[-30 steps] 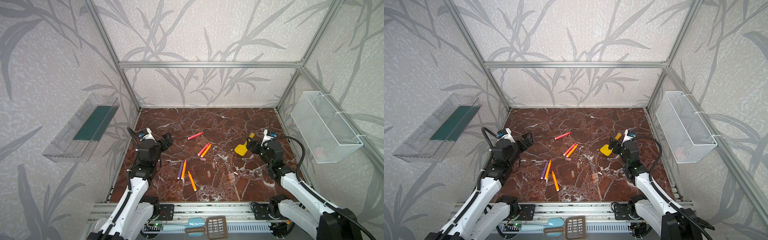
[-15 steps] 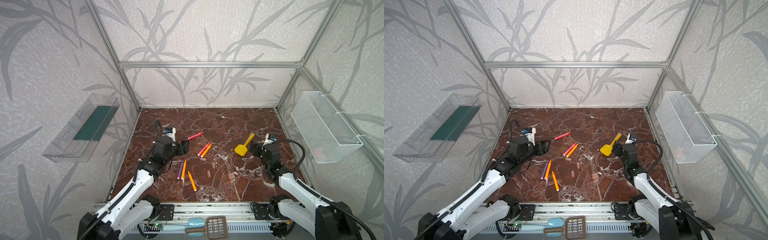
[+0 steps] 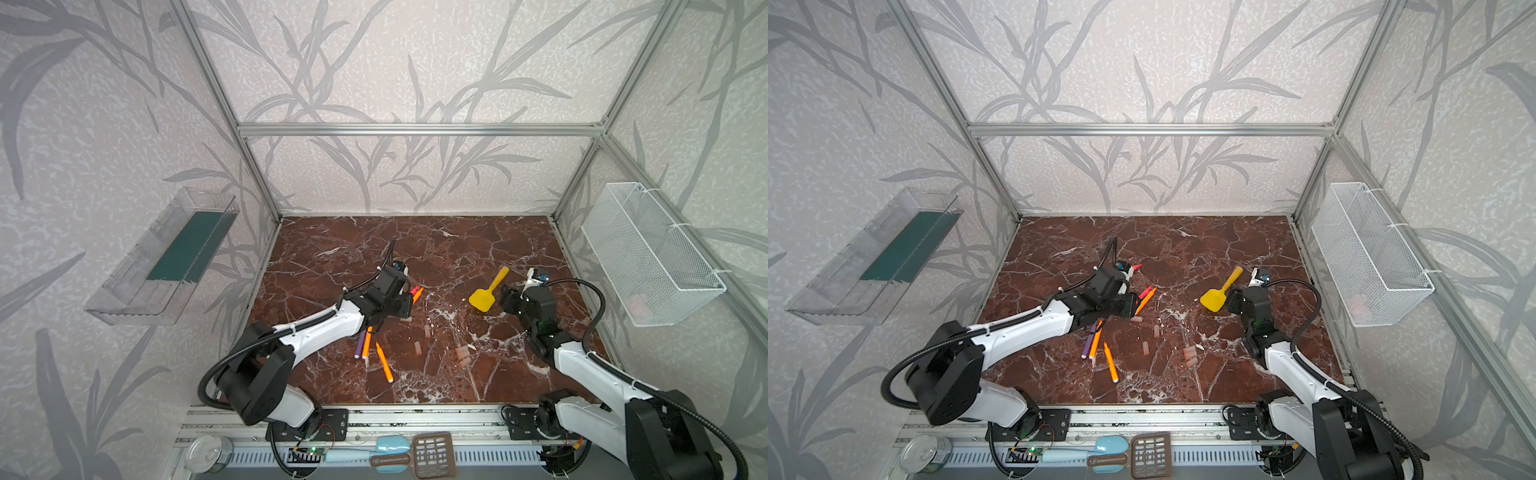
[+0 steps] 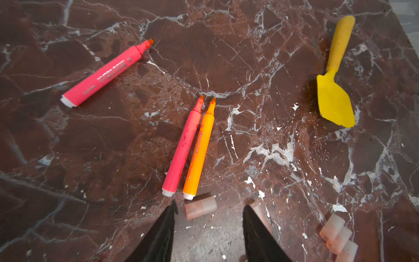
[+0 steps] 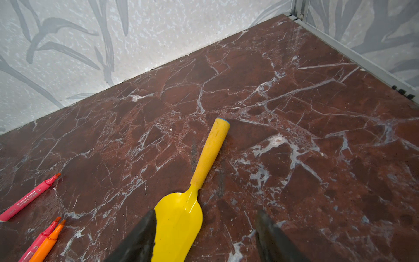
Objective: Insert the pens into the pen caps
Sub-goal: 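Raise both arms and move the left gripper toward the orange marker, then grasp the orange marker with the left gripper and lift it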
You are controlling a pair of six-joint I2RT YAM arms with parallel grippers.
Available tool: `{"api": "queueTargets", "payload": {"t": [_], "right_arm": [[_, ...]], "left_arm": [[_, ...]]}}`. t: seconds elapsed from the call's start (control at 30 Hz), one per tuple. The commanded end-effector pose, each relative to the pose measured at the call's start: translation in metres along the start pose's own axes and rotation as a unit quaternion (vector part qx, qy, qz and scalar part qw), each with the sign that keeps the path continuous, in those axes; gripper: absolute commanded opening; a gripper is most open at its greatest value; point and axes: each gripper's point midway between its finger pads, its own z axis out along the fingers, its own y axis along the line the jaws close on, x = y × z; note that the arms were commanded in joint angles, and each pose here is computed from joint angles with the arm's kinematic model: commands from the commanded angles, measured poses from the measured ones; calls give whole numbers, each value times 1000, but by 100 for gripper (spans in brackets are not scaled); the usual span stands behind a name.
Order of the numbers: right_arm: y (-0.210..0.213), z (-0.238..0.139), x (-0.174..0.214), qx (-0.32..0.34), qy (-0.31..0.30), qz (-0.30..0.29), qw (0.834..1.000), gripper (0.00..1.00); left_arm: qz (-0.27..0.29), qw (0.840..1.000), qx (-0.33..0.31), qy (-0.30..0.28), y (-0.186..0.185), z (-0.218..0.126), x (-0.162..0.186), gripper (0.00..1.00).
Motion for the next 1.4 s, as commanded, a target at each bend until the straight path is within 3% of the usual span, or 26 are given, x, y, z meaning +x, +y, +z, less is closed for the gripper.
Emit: {"api": "queueTargets", "payload": {"t": [0.0, 0.2, 1.0, 1.2, 1.37], "right_arm": [[6, -1, -13, -7, -16, 4, 1000, 68], [8, 2, -12, -8, -9, 2, 1000, 67], [9, 3, -10, -9, -5, 1, 1000, 66], [9, 2, -10, -9, -6, 1, 1000, 66], [9, 1, -11, -10, -8, 2, 1000, 66]], "left_arm": [[13, 1000, -10, 26, -3, 13, 0, 47], [22, 997, -32, 65, -5, 42, 6, 39], [45, 989, -80, 119, 3, 79, 34, 37], [63, 985, -103, 122, 6, 79, 42, 31], [68, 984, -106, 126, 7, 84, 48, 18]]}}
